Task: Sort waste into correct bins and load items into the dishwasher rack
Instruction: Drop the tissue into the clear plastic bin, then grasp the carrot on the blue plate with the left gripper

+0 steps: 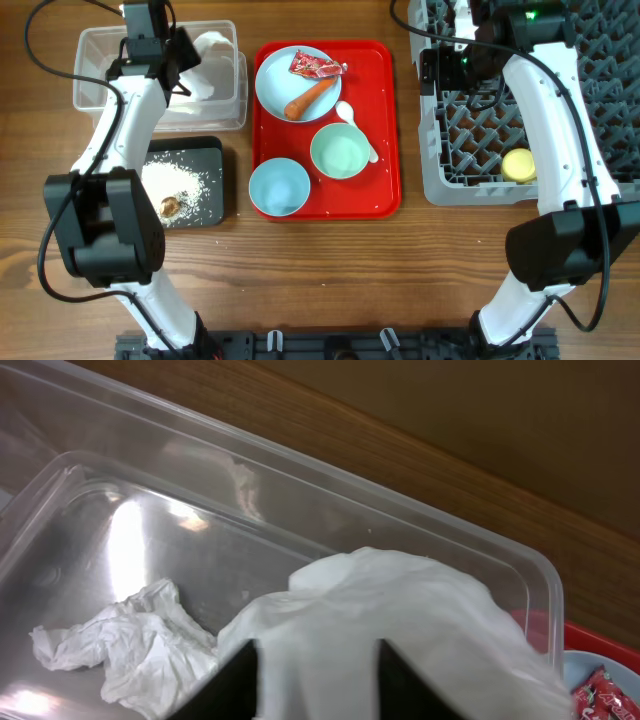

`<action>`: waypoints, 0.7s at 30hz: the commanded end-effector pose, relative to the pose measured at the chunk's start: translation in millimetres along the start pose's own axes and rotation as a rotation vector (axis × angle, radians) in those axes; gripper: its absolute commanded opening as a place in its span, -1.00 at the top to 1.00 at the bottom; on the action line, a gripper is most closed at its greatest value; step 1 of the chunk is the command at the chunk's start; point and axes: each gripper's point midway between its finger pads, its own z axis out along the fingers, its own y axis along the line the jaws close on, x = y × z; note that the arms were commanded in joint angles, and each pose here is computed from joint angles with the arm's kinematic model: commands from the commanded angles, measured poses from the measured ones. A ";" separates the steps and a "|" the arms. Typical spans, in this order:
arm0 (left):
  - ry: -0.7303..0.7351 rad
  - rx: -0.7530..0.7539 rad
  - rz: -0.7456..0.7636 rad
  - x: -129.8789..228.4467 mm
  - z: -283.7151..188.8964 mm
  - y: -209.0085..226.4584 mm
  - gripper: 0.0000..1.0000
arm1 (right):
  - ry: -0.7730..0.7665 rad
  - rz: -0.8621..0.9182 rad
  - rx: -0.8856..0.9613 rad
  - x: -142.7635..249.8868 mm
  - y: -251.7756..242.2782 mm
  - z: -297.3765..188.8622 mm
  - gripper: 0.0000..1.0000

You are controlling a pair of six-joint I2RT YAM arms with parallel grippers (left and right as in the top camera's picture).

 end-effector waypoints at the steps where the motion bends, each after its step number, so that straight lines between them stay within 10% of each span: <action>1: -0.016 0.011 -0.012 -5.1 -2.3 -2.1 0.74 | -0.009 0.016 0.014 0.1 -3.1 -3.8 -0.89; 2: -0.026 0.016 -0.012 -7.4 -2.5 -3.8 -0.50 | -0.009 0.016 0.014 0.1 -3.1 -3.8 -0.89; 3: -0.035 0.028 -0.012 -9.7 -2.9 -6.9 -1.00 | -0.009 0.016 0.013 0.0 -3.1 -3.8 -0.89; 10: -0.050 0.545 0.405 15.8 -64.0 -149.7 -0.91 | -0.009 0.016 0.013 -0.1 -3.1 -3.8 -0.89; 16: 0.037 0.504 0.703 112.2 -48.4 -215.9 -0.97 | -0.009 0.016 0.013 0.1 -3.1 -3.8 -0.89; 21: -0.008 0.501 0.624 132.6 -1.9 -236.8 -0.97 | -0.005 0.017 0.014 1.1 -3.2 -3.7 -0.89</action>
